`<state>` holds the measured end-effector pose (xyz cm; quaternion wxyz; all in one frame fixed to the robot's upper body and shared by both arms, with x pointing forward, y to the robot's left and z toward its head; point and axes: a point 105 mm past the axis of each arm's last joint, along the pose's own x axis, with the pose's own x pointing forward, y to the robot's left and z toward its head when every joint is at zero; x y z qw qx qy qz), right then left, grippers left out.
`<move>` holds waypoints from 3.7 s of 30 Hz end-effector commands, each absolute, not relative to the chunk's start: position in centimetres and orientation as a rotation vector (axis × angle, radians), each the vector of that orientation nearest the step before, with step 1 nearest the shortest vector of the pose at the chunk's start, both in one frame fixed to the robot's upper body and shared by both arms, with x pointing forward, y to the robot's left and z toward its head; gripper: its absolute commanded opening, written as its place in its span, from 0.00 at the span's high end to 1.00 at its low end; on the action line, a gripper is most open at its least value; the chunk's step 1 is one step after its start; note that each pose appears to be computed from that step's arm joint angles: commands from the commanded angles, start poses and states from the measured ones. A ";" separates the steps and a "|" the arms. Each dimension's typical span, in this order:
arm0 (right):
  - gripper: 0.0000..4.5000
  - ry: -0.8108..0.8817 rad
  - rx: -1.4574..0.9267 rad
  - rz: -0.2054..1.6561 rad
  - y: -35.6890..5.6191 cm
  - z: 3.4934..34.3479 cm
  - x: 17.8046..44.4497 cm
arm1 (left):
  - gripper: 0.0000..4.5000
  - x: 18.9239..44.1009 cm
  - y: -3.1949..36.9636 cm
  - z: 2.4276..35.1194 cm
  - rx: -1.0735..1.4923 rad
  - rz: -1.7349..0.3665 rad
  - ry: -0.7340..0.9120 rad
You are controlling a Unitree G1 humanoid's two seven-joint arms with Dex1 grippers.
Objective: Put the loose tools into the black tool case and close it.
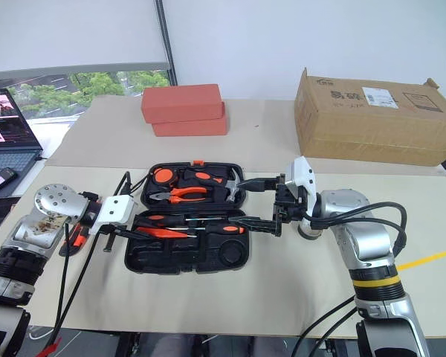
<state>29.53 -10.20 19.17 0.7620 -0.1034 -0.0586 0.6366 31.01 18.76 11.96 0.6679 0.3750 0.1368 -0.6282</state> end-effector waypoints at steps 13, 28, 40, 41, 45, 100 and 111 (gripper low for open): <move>0.00 -0.221 -0.232 1.405 -10.0 20.5 29.4 | 0.90 31.0 18.7 11.6 0.827 -1.330 0.350; 0.00 -0.232 -0.235 1.412 -9.9 20.5 29.4 | 0.90 30.5 18.4 11.3 0.811 -1.346 0.395; 0.00 -0.232 -0.230 1.411 -9.9 20.5 29.4 | 0.39 31.3 17.8 13.9 0.771 -1.298 0.256; 0.00 -0.231 -0.230 1.410 -9.9 20.5 29.4 | 0.39 31.1 17.8 14.1 0.758 -1.303 0.251; 0.00 -0.225 -0.228 1.410 -10.0 20.3 29.3 | 0.39 30.2 17.9 15.7 0.675 -1.328 0.216; 0.00 -0.146 -0.268 1.385 -10.5 18.9 28.8 | 0.97 28.3 15.9 6.7 0.348 -0.773 0.325; 0.00 -0.149 -0.262 1.384 -10.4 18.9 28.8 | 0.97 28.9 16.4 5.4 0.348 -0.715 0.318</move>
